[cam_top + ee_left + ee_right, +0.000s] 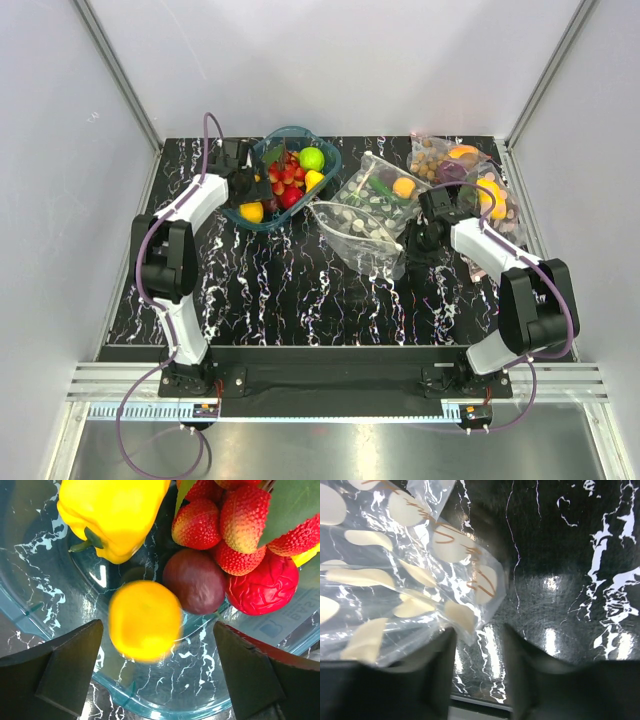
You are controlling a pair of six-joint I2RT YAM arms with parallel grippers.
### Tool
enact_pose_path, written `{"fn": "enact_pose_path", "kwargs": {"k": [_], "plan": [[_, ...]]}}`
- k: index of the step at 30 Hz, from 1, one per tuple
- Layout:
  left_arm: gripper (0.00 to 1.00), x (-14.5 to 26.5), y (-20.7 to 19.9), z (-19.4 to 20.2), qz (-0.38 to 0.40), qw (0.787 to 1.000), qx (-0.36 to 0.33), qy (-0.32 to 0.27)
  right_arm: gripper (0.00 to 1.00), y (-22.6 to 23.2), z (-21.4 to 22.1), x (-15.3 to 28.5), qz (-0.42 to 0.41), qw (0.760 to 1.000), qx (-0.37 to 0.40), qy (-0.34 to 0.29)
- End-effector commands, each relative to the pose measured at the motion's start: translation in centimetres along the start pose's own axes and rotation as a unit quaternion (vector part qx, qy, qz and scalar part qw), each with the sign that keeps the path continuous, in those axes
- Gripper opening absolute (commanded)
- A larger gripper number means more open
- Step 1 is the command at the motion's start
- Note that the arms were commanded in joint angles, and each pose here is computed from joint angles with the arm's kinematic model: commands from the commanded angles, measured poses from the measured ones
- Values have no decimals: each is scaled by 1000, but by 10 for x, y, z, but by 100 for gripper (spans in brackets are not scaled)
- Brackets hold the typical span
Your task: Open the zip-top bag and remove the fake food
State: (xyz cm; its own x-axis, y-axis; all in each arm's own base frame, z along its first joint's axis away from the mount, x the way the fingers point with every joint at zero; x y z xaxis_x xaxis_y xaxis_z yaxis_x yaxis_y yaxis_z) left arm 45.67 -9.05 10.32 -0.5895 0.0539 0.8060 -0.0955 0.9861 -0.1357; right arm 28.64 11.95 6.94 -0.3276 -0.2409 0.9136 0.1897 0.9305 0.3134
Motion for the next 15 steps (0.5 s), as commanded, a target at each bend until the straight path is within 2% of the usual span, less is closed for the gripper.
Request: {"fn": "enact_pose_path", "kwargs": {"k": [1, 3, 5, 15], "plan": [[99, 26, 2, -21, -2, 999, 5, -50, 51, 11, -14, 13, -22, 999, 11, -21], [99, 33, 4, -21, -3, 999, 7, -54, 63, 12, -15, 17, -23, 999, 14, -23], [99, 45, 4, -23, 1, 998, 8, -62, 70, 9, -16, 22, -13, 999, 16, -27], [99, 111, 1, -15, 27, 997, 15, -71, 90, -11, -25, 83, 32, 995, 9, -98]]}}
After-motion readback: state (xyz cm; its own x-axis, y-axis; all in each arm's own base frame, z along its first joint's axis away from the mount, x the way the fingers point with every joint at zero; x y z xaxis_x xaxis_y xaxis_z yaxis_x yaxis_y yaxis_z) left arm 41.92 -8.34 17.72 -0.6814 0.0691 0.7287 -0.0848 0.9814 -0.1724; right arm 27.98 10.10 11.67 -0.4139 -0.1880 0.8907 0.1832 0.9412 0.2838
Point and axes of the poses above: each gripper's point midway between its finger pads, its own x axis back along the fingers, its own y axis along the line the jaws close on, z = x × y, the point moved 1 cm from there along x, back along the fingers, and after that the axes turned 3 degrees about -x, right-handed, at the moved point
